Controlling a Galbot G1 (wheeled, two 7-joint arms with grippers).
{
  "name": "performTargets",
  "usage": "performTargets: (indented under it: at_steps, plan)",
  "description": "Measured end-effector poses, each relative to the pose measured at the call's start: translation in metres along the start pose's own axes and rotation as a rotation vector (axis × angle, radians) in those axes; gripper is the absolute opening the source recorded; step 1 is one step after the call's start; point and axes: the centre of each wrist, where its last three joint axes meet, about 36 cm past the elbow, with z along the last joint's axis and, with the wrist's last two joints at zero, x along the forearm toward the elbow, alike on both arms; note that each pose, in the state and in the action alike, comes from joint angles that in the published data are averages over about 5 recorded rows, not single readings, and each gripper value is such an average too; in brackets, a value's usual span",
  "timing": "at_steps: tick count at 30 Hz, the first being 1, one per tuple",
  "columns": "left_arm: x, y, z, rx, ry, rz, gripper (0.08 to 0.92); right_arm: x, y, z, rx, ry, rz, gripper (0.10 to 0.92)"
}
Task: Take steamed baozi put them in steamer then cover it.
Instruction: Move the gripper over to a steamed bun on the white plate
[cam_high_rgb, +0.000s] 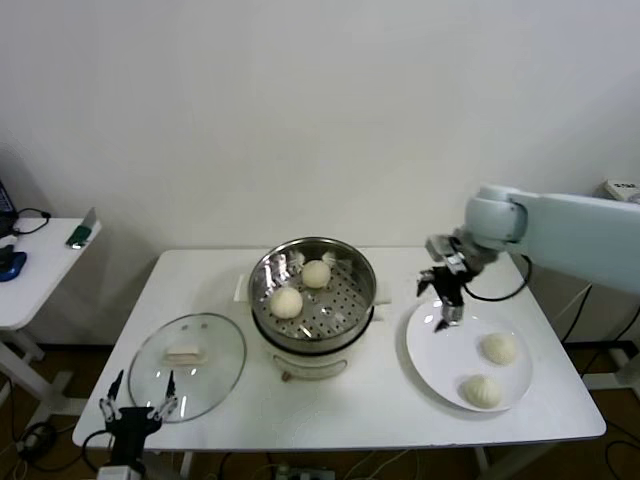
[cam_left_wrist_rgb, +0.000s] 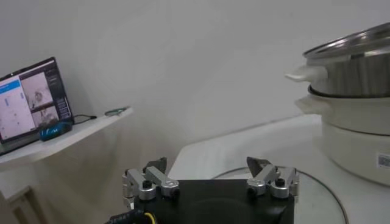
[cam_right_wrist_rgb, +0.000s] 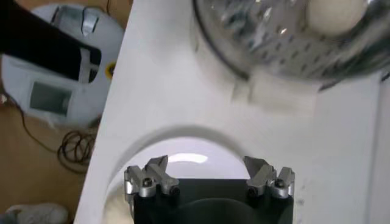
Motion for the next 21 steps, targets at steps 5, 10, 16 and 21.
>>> performTargets:
  at_steps: [5,10,16,21]
  plan:
    - [0.002,-0.001,0.002,-0.001,0.008,-0.002,0.823,-0.03,0.027,0.034,-0.019,0.034,-0.028,0.823]
    - [0.003,-0.002,0.005,-0.005,0.017,0.0,0.823,-0.056,0.047,0.058,-0.033,0.063,-0.053,0.823]
    - [0.003,-0.002,0.006,-0.008,0.022,0.0,0.823,-0.08,0.062,0.074,-0.044,0.089,-0.091,0.823]
    - [0.003,-0.002,0.008,-0.008,0.028,-0.003,0.823,-0.094,0.068,0.08,-0.048,0.104,-0.119,0.823]
